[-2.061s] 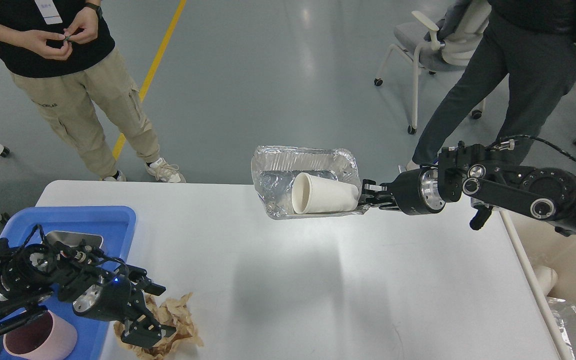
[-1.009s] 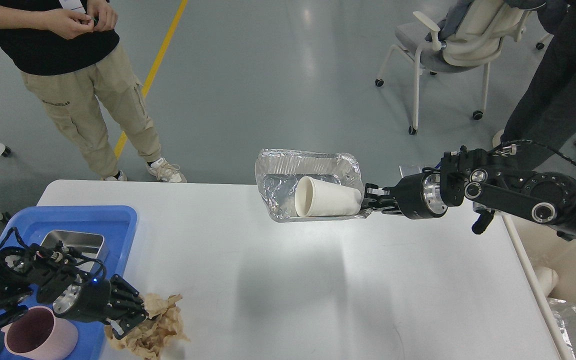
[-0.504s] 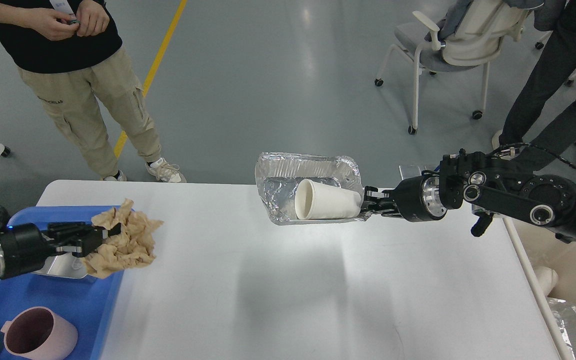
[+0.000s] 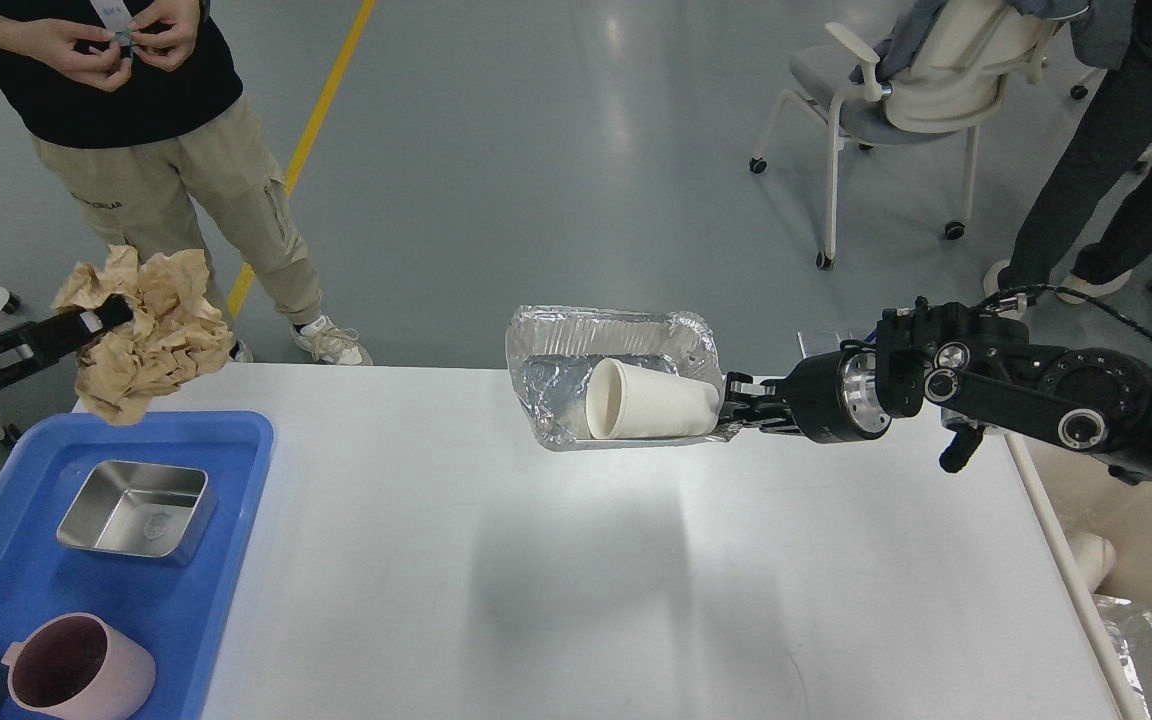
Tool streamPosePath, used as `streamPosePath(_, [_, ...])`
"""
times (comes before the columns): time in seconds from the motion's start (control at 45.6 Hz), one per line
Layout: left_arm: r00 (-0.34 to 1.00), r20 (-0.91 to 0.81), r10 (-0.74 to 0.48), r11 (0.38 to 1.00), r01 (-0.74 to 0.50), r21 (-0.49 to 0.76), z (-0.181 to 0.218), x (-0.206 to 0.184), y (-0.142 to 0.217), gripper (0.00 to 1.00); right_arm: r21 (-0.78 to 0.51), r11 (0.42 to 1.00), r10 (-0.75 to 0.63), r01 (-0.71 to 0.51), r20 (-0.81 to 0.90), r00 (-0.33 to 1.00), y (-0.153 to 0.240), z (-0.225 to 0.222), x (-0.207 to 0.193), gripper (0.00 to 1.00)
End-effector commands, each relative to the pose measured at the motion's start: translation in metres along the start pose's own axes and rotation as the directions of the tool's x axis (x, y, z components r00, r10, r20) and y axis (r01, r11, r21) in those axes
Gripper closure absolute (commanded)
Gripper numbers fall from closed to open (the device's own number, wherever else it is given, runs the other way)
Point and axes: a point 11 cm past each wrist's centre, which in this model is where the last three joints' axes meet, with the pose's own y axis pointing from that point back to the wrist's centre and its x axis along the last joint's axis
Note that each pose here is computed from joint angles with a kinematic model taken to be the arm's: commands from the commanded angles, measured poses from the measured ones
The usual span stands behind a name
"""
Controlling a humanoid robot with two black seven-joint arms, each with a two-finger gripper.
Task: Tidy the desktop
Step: 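Lift the crumpled paper up toward the foil tray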
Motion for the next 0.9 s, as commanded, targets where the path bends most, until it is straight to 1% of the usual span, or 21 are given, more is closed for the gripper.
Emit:
streamPosePath(0.0, [0.998, -0.056, 0.030, 0.999, -0.030, -0.009, 0.015, 0.008, 0.011, 0.93, -0.001, 1.000, 0.000, 0.000, 0.004, 1.000, 0.000, 0.002, -0.001, 1.00])
streamPosePath(0.175, [0.985, -0.156, 0.077, 0.995, -0.085, -0.046, 0.033, 0.014, 0.013, 0.92, 0.003, 1.000, 0.009, -0.009, 0.001, 1.000, 0.000, -0.001, 0.000, 1.00])
streamPosePath(0.351, [0.961, -0.260, 0.093, 0.990, -0.118, -0.082, 0.048, 0.009, 0.008, 0.92, 0.009, 1.000, 0.005, -0.005, -0.005, 1.000, 0.000, -0.004, -0.001, 1.00])
streamPosePath(0.526, [0.965, -0.246, 0.086, 0.990, -0.110, -0.086, 0.048, 0.007, 0.006, 0.93, 0.011, 1.000, 0.008, -0.008, -0.006, 1.000, 0.001, -0.005, 0.000, 1.00])
streamPosePath(0.614, [0.983, -0.174, 0.062, 0.993, -0.079, -0.092, 0.048, 0.008, 0.005, 0.93, 0.015, 1.000, 0.008, -0.007, -0.011, 1.000, 0.001, -0.008, 0.001, 1.00])
streamPosePath(0.724, [1.000, 0.008, 0.011, 0.993, -0.010, -0.115, 0.056, 0.018, -0.002, 0.92, 0.021, 1.000, 0.009, -0.009, -0.020, 1.000, 0.002, -0.012, 0.003, 1.00])
streamPosePath(0.811, [0.988, 0.140, -0.065, 0.987, 0.085, -0.139, 0.066, 0.017, -0.019, 0.92, 0.022, 1.000, 0.012, -0.011, -0.025, 1.000, 0.002, -0.014, 0.004, 1.00])
streamPosePath(0.877, [0.964, 0.237, -0.121, 0.979, 0.155, -0.132, 0.070, 0.022, -0.030, 0.92, 0.022, 1.000, 0.011, -0.010, -0.025, 1.000, 0.002, -0.014, 0.004, 1.00])
